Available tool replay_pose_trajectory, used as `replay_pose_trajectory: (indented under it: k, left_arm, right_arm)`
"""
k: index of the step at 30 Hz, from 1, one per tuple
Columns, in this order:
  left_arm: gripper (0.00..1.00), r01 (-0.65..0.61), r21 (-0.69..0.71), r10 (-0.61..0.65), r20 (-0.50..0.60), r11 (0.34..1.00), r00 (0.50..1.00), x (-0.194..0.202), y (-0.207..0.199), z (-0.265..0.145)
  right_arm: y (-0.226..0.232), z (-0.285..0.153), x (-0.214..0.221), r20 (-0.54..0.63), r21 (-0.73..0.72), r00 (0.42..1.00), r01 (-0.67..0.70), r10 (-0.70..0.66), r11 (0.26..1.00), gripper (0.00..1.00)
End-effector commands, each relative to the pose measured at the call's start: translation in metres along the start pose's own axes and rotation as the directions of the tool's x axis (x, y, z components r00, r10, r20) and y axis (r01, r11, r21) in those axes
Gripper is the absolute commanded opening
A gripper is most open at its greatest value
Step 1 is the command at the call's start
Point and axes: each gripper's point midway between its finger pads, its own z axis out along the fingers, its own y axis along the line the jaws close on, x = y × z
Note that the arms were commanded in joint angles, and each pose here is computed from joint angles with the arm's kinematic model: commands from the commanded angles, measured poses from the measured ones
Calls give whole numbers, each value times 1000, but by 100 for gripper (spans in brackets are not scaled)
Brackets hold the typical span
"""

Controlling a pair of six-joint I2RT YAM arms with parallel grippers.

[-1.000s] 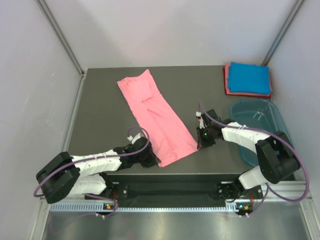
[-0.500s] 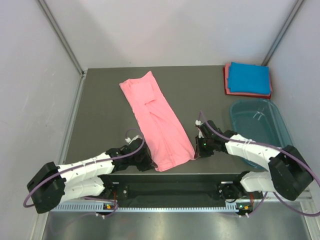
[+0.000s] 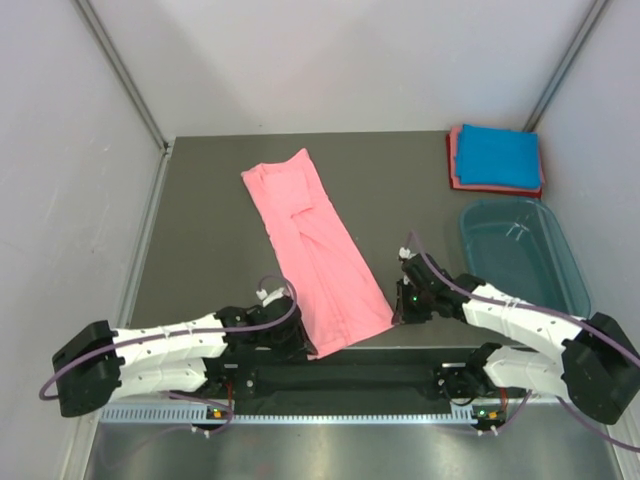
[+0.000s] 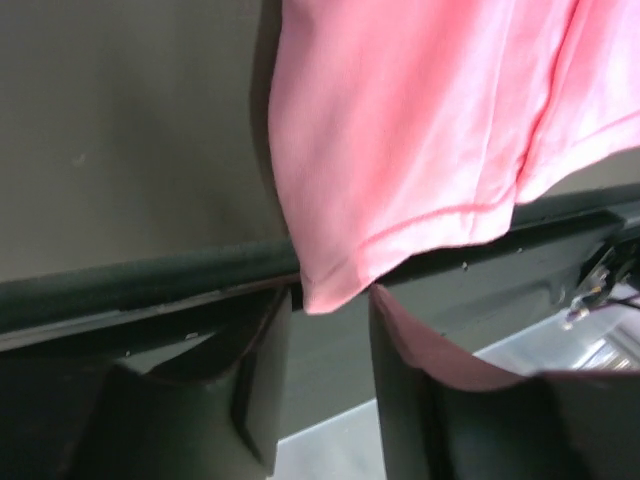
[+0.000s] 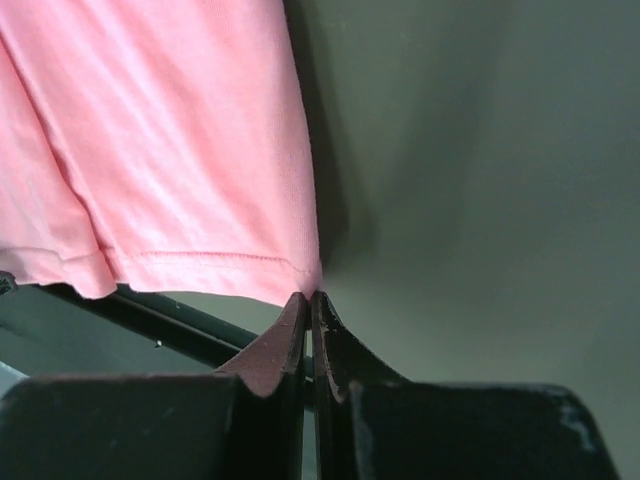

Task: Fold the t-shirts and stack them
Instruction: Fold the tshirt

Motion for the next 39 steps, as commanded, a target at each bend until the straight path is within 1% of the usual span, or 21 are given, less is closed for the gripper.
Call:
replay_pose_trajectory:
  k: [1, 5, 8, 13, 20, 24, 29, 33, 35, 37, 38, 39]
  left_arm:
    - [45, -3, 6, 3, 69, 1000, 998, -2, -11, -9]
    - [46, 27, 6, -27, 94, 1000, 995, 2, -14, -8]
    - [46, 41, -22, -38, 105, 999, 994, 6, -7, -3]
    - [45, 32, -71, -24, 119, 997, 993, 6, -3, 5]
    - [43, 35, -74, -23, 161, 997, 987, -1, -4, 4]
    - [43, 38, -23, -33, 171, 999, 985, -2, -13, -3]
    - [43, 46, -35, -39, 177, 998, 983, -3, -9, -1]
    - [40, 41, -62, -30, 171, 997, 985, -1, -5, 3]
    - [30, 40, -64, -28, 172, 997, 985, -1, -5, 3]
    - [17, 41, -61, -30, 172, 997, 985, -1, -5, 3]
    - [5, 45, -56, -35, 169, 997, 985, -1, -6, 2]
    - [0, 48, -54, -38, 168, 997, 985, -1, -6, 0]
  right_arm:
    - [6, 3, 0, 1, -7, 1000, 25, -25, 1000, 0]
    - [7, 2, -1, 14, -17, 1000, 25, -25, 1000, 0]
    - [7, 3, -1, 16, -22, 999, 30, -30, 999, 0]
    - [5, 5, 4, 13, -29, 999, 30, -30, 999, 0]
    - [0, 5, 11, 14, -32, 999, 32, -31, 999, 0]
    - [0, 2, 8, 33, -32, 999, 29, -28, 999, 0]
    - [2, 2, 8, 36, -41, 999, 25, -24, 999, 0]
    - [4, 1, 8, 39, -51, 999, 14, -12, 999, 0]
    - [4, -1, 7, 40, -50, 999, 10, -8, 999, 0]
    - [5, -4, 7, 41, -51, 999, 11, -9, 999, 0]
    - [5, -5, 6, 43, -49, 999, 9, -7, 999, 0]
    - [6, -6, 6, 44, -50, 999, 12, -10, 999, 0]
